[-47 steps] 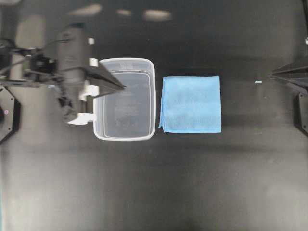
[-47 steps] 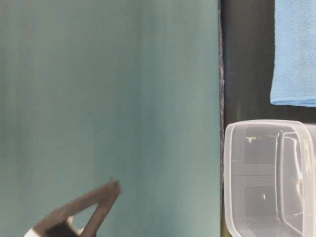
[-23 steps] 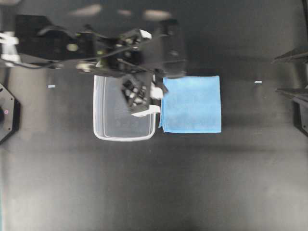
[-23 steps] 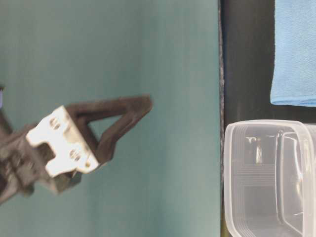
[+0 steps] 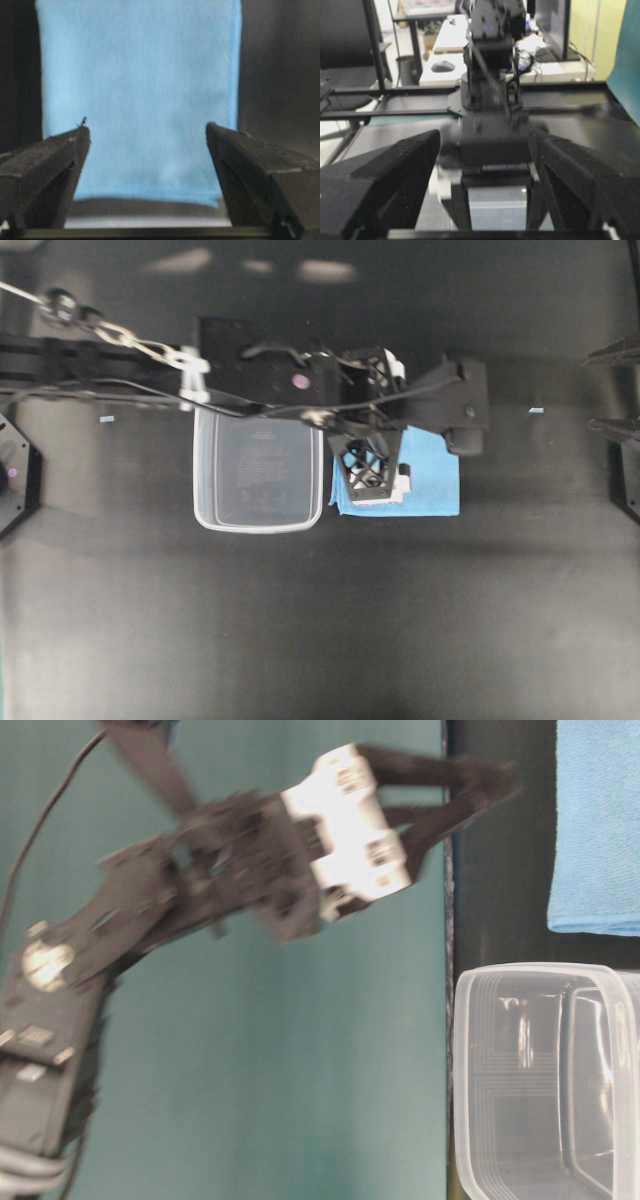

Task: Place the blue towel into the container with the left arm.
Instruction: 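Lower the left gripper onto the blue towel and close on it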

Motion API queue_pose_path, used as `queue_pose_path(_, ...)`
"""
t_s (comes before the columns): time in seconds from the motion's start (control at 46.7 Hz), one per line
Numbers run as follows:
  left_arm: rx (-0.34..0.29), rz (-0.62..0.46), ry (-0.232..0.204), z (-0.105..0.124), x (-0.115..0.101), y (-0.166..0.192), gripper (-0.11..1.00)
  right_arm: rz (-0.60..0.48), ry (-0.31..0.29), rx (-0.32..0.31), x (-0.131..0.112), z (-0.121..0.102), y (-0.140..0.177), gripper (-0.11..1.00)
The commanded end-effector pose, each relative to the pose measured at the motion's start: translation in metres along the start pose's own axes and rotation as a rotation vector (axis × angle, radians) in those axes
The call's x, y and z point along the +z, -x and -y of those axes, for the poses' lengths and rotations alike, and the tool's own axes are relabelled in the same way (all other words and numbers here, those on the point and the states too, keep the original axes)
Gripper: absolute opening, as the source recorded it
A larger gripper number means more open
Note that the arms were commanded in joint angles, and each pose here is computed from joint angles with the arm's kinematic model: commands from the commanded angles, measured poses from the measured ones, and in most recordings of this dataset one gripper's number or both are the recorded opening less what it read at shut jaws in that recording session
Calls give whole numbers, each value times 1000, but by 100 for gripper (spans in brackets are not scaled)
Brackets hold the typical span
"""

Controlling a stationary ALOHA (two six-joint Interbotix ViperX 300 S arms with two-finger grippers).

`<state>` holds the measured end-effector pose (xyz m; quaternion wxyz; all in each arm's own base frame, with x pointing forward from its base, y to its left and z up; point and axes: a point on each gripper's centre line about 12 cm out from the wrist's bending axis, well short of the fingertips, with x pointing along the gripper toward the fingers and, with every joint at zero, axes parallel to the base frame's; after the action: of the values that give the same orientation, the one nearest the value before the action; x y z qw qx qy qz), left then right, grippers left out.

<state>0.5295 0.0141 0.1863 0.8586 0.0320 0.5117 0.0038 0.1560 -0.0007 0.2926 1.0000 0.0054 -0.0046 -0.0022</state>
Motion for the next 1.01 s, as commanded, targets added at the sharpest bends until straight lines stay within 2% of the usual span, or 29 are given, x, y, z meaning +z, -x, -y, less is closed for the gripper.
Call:
queue_pose_path(0.0,2,-8,-12,0,2,-15,90,8,-2,-1,5,0,1,70)
queue_pose_path(0.3,-6,-87,-16,6,-15,-65,90,28,-2,1,10,0,10,70)
queue_pose_path(0.514,-8,-111,-13,6,-22,-77,88,17,-1,-1,9,0,11,70)
queue_pose_path(0.621,-7,-118,-11,6,-23,-78,83,17,-1,-1,9,0,11,70)
queue_pose_path(0.686,-10,-125,-11,8,-24,-78,77,15,-3,-1,8,0,11,70)
queue_pose_path(0.793,-13,-143,-17,11,-25,-77,53,15,-3,-1,8,0,11,70)
queue_pose_path(0.921,-15,-138,-34,16,-22,-73,19,15,-3,1,8,0,11,70)
queue_pose_path(0.986,-16,-133,-32,16,-19,-70,7,15,-3,-1,8,0,11,70)
